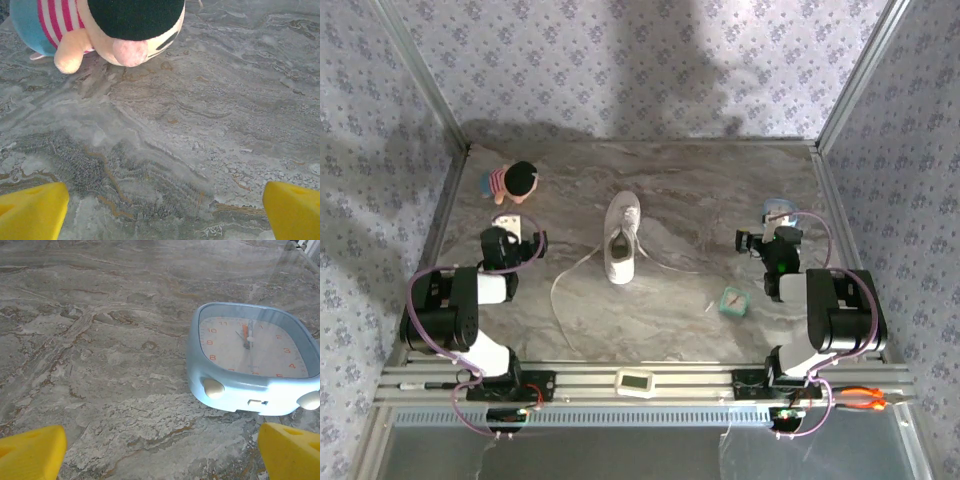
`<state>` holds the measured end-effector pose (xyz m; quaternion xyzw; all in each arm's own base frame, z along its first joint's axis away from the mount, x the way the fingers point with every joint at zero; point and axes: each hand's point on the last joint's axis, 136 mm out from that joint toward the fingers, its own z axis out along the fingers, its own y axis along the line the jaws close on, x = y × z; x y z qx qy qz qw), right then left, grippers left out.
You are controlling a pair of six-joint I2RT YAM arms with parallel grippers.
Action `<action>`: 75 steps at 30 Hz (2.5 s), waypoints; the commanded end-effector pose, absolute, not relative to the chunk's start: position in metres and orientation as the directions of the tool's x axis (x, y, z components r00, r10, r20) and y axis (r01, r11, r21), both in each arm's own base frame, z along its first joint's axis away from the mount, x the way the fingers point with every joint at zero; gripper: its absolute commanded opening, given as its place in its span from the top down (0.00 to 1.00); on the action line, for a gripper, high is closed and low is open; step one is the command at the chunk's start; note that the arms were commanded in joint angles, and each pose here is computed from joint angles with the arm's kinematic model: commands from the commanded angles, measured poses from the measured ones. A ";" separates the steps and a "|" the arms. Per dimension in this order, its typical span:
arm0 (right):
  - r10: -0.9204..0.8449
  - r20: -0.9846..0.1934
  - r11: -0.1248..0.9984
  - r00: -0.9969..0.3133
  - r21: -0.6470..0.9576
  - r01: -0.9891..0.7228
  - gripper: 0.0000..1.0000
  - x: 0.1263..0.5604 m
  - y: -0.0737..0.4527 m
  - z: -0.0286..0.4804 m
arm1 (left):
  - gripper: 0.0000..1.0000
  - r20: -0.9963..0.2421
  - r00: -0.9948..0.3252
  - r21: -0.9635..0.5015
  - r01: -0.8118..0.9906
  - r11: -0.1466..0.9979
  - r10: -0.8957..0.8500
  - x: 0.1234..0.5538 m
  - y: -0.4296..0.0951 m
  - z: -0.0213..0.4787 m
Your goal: Tie the shoes
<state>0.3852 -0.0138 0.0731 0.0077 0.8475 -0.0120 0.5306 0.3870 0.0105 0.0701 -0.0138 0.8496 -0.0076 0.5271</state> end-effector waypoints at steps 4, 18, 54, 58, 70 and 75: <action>-0.014 -0.913 0.999 -0.407 -0.030 0.034 0.00 0.392 -0.017 0.083 | 0.00 -0.923 -0.382 -0.037 -0.006 0.999 -0.037 0.398 0.008 0.089; -0.014 -0.914 0.999 -0.406 -0.030 0.033 0.00 0.392 -0.016 0.083 | 0.01 -0.923 -0.383 -0.037 -0.007 0.999 -0.037 0.398 0.008 0.089; -0.014 -0.913 0.999 -0.407 -0.029 0.032 0.00 0.392 -0.016 0.083 | 0.01 -0.924 -0.381 -0.040 0.016 0.999 -0.031 0.398 0.006 0.090; -0.014 -0.914 0.999 -0.405 -0.029 0.032 0.00 0.392 -0.016 0.084 | 0.01 -0.918 -0.395 -0.046 0.023 0.999 -0.034 0.395 0.004 0.106; -0.048 -0.821 0.991 -0.569 0.030 -0.127 0.08 0.395 0.024 0.114 | 0.02 -0.810 -0.579 -0.144 0.039 0.989 -0.095 0.351 -0.021 0.151; -0.181 -0.760 0.962 -0.625 -0.006 -0.271 0.15 0.376 0.086 0.118 | 0.12 -0.689 -0.716 -0.218 0.057 0.974 -0.112 0.313 -0.048 0.135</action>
